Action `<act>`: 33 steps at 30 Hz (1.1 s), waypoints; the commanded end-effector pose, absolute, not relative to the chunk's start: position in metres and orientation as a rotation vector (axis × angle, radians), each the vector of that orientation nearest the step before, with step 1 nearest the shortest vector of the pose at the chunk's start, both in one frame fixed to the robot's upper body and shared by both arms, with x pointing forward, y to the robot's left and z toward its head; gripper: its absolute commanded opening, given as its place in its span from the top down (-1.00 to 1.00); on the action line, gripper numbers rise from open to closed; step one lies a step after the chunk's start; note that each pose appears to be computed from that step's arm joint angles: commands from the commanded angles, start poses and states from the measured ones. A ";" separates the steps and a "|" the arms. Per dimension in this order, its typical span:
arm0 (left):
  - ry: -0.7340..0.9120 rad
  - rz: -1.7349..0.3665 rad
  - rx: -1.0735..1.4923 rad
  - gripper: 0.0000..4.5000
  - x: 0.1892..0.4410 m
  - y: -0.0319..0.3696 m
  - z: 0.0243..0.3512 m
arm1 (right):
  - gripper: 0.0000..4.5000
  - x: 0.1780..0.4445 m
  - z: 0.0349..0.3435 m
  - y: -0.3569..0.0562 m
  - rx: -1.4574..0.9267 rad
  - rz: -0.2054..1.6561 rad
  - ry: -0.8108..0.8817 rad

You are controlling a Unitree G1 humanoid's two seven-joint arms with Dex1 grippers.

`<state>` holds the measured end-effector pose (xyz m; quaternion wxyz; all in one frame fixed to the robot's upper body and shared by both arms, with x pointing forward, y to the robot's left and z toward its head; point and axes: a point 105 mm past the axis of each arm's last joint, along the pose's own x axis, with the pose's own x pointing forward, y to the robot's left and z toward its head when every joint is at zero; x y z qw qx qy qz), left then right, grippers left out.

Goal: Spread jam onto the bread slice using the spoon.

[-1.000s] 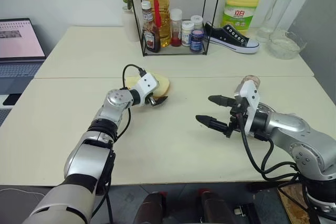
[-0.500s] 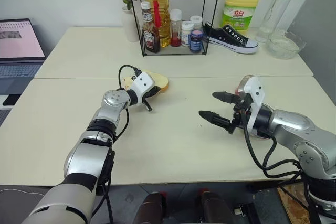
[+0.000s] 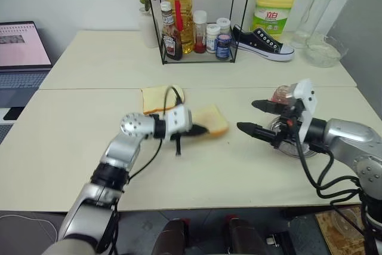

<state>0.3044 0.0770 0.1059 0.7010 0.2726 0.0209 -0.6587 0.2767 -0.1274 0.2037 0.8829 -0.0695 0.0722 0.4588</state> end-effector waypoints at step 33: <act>-0.010 -1.606 0.438 -0.95 0.297 0.057 0.207 | -1.00 0.226 0.175 -0.253 0.247 0.437 0.235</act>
